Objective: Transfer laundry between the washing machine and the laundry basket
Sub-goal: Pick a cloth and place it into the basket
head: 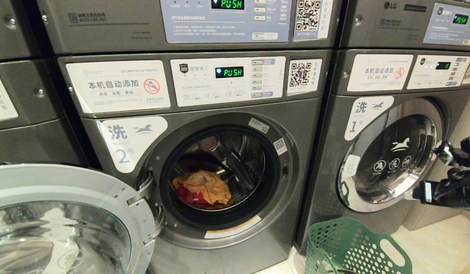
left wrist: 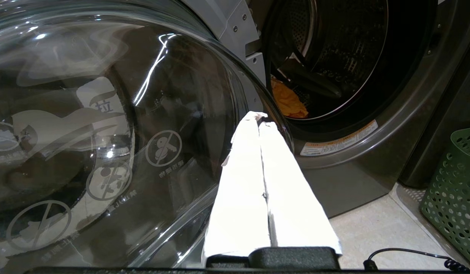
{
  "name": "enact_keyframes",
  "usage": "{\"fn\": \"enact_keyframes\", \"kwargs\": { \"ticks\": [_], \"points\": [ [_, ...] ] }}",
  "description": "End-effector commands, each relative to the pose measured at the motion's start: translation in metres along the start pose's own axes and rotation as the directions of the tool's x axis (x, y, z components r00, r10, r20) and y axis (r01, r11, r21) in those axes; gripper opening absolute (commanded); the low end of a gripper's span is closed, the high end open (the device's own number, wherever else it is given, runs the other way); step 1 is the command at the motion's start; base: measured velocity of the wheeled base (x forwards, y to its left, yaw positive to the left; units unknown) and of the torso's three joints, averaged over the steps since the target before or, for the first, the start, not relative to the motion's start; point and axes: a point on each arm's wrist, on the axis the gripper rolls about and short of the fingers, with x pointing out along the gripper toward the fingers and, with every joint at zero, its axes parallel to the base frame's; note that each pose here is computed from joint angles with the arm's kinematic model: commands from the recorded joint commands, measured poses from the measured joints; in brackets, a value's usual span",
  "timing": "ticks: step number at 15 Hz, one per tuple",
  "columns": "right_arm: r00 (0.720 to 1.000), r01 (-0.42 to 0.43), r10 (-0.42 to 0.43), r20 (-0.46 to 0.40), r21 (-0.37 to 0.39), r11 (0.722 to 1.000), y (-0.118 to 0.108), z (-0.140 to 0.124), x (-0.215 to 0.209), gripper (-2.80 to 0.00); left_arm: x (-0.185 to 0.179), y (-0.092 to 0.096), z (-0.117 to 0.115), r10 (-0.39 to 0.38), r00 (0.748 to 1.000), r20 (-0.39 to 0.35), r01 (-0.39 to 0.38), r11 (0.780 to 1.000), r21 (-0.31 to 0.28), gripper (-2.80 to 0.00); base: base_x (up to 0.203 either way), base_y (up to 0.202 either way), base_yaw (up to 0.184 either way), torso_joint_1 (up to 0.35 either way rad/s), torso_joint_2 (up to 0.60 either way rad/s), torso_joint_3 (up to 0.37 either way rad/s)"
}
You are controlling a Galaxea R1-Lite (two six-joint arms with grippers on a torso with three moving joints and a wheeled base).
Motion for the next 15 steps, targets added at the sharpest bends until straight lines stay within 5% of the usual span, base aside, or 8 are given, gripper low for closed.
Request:
{"fn": "enact_keyframes", "kwargs": {
  "ticks": [1,5,8,11,15],
  "points": [
    [0.995,-0.040,0.042,0.093,-0.024,0.999,0.003,-0.007,-0.051,-2.80,0.000,0.000,0.000,0.000,1.000,-0.001,0.000,1.000,0.000,-2.80,0.000,0.000,0.000,0.000,0.00,0.000],
    [0.975,-0.119,0.135,0.176,-0.096,0.988,0.019,-0.032,-0.097,-2.80,0.000,0.000,0.000,0.000,1.000,-0.001,0.000,1.000,0.000,-2.80,0.000,0.000,0.000,0.000,0.00,0.000],
    [0.953,-0.199,0.241,0.185,-0.220,0.955,0.041,-0.071,-0.123,-2.80,0.000,0.000,0.000,0.000,1.000,-0.001,0.000,1.000,0.000,-2.80,0.000,0.000,0.000,0.000,0.00,0.000],
    [0.952,-0.177,0.241,0.189,-0.304,0.936,0.047,-0.108,-0.135,-2.80,0.000,0.000,0.000,0.000,1.000,-0.001,0.000,1.000,0.000,-2.80,0.000,0.000,0.000,0.000,0.00,0.000],
    [0.943,-0.084,0.176,0.282,-0.309,0.947,0.031,-0.138,-0.150,-2.80,0.000,0.000,0.000,0.000,1.000,-0.001,0.000,1.000,0.000,-2.80,0.000,0.000,0.000,0.000,0.00,0.000]
  ]
}}
